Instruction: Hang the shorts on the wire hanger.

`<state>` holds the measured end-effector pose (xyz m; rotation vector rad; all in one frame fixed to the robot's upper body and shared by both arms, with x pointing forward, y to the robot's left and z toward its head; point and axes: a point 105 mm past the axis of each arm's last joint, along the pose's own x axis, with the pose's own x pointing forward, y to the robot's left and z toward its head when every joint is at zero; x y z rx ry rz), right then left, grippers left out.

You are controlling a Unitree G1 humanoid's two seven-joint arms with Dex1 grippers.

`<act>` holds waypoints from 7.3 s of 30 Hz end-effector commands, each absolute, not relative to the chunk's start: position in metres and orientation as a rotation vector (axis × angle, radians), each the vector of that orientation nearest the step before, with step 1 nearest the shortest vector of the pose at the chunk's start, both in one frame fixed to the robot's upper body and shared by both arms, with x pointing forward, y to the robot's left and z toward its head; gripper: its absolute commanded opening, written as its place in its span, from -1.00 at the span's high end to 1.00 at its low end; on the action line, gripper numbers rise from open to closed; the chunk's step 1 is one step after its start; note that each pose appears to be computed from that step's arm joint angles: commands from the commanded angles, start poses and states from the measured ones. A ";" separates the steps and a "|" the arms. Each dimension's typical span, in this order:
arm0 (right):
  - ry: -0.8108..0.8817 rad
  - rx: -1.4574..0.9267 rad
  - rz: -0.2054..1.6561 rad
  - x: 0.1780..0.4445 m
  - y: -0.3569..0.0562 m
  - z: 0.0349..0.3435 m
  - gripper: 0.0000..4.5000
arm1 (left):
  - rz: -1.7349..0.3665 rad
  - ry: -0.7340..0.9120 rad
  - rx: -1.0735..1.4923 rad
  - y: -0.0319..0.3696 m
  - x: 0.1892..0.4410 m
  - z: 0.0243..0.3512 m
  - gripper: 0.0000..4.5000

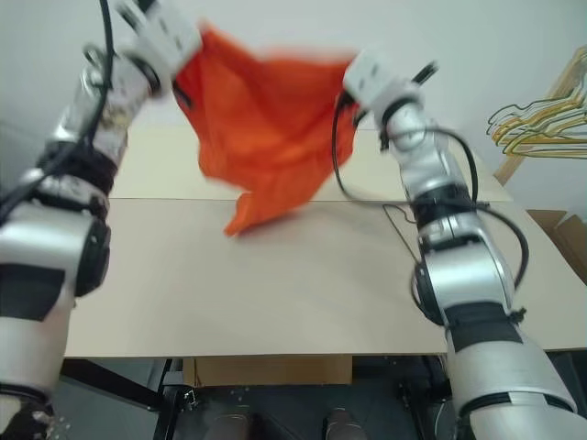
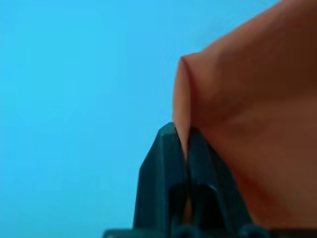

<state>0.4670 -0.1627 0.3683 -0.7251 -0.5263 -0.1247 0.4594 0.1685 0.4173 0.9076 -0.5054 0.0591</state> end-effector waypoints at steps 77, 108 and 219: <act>0.232 -0.764 0.602 0.248 -0.242 0.129 -1.00 | -1.578 0.236 0.819 0.207 0.243 0.181 -0.99; 0.905 -0.212 0.158 0.336 -0.275 0.063 -1.00 | -1.509 -0.051 0.443 0.114 0.284 0.204 -0.99; 0.538 -0.843 0.950 0.253 -0.217 0.197 0.34 | -1.657 0.116 1.099 0.083 0.367 0.185 1.00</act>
